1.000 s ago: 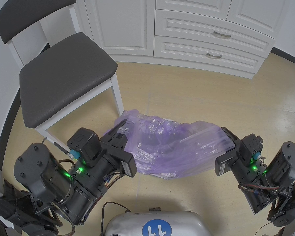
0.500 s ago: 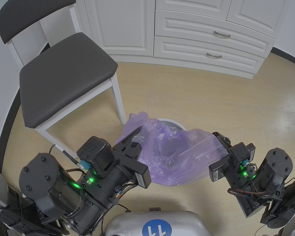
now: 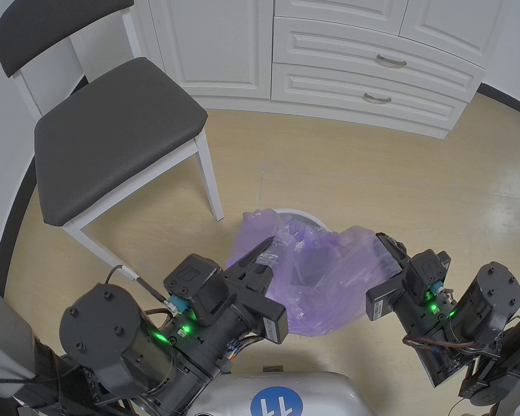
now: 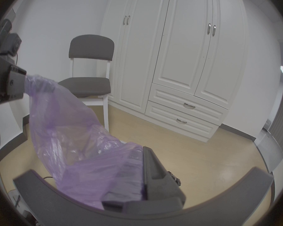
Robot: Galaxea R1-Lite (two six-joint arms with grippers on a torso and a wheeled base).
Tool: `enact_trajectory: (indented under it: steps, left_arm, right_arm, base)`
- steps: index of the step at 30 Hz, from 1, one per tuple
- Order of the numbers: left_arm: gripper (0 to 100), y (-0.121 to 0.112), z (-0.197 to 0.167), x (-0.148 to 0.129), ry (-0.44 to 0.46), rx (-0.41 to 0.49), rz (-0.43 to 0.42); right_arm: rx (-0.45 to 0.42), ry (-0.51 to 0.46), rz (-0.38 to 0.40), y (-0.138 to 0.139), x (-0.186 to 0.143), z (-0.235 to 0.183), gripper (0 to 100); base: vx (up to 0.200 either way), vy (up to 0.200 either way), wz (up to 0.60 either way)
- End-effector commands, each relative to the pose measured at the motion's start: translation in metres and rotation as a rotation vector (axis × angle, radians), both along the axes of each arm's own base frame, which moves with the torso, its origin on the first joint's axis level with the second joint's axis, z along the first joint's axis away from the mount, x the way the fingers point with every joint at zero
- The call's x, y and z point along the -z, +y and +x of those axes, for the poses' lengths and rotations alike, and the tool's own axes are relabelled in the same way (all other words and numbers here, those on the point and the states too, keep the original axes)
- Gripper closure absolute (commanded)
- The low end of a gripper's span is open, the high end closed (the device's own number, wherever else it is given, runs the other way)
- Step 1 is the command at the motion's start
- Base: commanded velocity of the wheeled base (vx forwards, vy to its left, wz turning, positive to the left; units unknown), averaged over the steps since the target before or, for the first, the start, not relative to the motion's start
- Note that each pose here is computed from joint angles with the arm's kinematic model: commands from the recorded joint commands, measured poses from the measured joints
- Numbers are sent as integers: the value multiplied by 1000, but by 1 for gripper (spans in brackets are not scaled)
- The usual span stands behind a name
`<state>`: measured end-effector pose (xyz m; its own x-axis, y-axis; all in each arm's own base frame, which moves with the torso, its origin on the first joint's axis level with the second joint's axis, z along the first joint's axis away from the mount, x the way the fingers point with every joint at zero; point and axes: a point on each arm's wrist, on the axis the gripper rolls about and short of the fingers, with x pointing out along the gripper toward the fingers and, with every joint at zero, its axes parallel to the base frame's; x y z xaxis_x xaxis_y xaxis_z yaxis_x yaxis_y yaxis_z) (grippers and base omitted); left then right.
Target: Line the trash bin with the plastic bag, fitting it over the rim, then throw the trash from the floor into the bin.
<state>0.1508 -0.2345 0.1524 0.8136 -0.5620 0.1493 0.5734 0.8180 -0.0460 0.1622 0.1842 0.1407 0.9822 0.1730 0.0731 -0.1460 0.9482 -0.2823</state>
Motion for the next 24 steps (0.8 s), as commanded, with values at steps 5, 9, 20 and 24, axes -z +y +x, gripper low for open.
enact_trajectory:
  steps: [5, 9, 20, 24]
  left_arm:
    - [100, -11, -2, 7, 39, 31, -23]
    - [100, -13, -3, 10, 47, 39, -19]
    - [100, -15, 9, 10, 75, 18, -74]
    - [100, -14, 19, 10, 78, -10, -95]
  right_arm:
    - [-65, 10, 25, 19, 7, -4, 100]
    - [-66, 16, 37, 21, 9, -3, 100]
    - [-65, 3, 165, 35, 2, 12, 100]
    - [-59, -3, 198, 35, 1, 21, 100]
  base:
    - [0, 0, 0]
    - [0, 0, 0]
    - [0, 0, 0]
    - [0, 0, 0]
